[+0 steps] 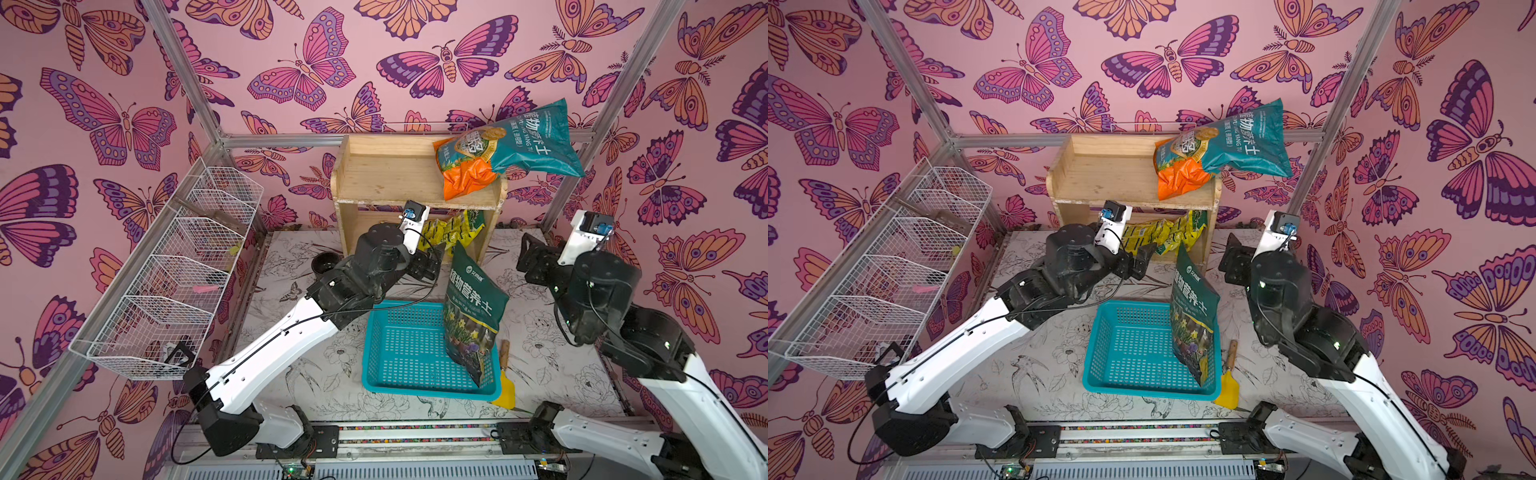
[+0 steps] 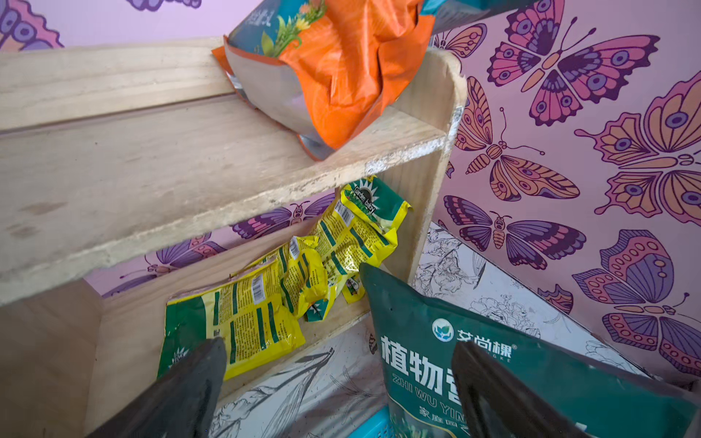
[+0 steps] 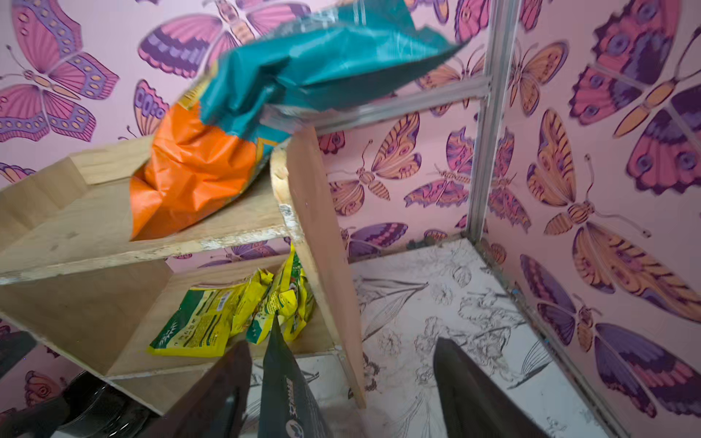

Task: Take down the fertilizer bag from the shelf
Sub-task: Place the fertilizer bag in the storage box, then pick up the fertilizer bag from the shelf.

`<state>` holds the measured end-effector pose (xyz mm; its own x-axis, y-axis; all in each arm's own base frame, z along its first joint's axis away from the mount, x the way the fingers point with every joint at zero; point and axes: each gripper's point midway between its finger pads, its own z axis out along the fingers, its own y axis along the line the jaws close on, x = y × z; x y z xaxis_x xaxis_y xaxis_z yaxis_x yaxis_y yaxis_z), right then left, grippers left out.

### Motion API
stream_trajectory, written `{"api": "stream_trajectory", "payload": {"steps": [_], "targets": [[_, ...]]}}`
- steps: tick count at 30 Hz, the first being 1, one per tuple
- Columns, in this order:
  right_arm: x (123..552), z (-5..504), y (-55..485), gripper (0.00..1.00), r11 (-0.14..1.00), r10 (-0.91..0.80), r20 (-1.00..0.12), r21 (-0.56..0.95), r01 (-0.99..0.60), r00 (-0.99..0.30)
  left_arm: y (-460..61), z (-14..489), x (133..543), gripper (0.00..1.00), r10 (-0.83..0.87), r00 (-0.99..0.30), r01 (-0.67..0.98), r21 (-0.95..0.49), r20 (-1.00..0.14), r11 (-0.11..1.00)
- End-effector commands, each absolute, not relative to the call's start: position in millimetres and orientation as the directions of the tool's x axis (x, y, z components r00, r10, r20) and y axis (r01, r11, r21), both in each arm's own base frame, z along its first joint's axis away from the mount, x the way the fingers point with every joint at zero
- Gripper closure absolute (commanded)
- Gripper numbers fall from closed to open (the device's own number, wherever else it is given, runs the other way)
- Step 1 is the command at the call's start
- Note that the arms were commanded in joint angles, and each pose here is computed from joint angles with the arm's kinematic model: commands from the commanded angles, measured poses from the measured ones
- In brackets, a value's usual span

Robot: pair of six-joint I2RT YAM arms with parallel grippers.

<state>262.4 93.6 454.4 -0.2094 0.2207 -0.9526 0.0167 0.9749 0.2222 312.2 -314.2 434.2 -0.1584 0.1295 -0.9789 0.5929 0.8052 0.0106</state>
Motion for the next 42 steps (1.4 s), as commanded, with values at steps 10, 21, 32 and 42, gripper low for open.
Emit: {"api": "stream_trajectory", "payload": {"steps": [10,21,32,42], "targets": [[310.8,369.5,105.6,0.17,0.848,0.438,-0.694,0.529,0.009,-0.571,-344.5,471.4,326.8,0.0,0.272,-0.013,0.626,0.205,-0.962,0.752],[325.2,358.5,73.4,0.01,0.813,0.525,-0.655,0.574,0.093,-0.544,-388.9,489.7,362.6,0.11,0.431,0.136,0.576,0.425,-0.892,0.698],[326.9,357.3,79.9,0.01,0.817,0.5,-0.652,0.574,0.06,-0.57,-417.2,498.7,407.6,0.18,0.373,0.199,0.458,0.422,-0.906,0.782],[319.7,363.8,75.6,0.01,0.83,0.486,-0.678,0.555,0.049,-0.551,-411.0,481.6,452.1,0.21,0.356,0.165,0.371,0.392,-0.92,0.842]]}}
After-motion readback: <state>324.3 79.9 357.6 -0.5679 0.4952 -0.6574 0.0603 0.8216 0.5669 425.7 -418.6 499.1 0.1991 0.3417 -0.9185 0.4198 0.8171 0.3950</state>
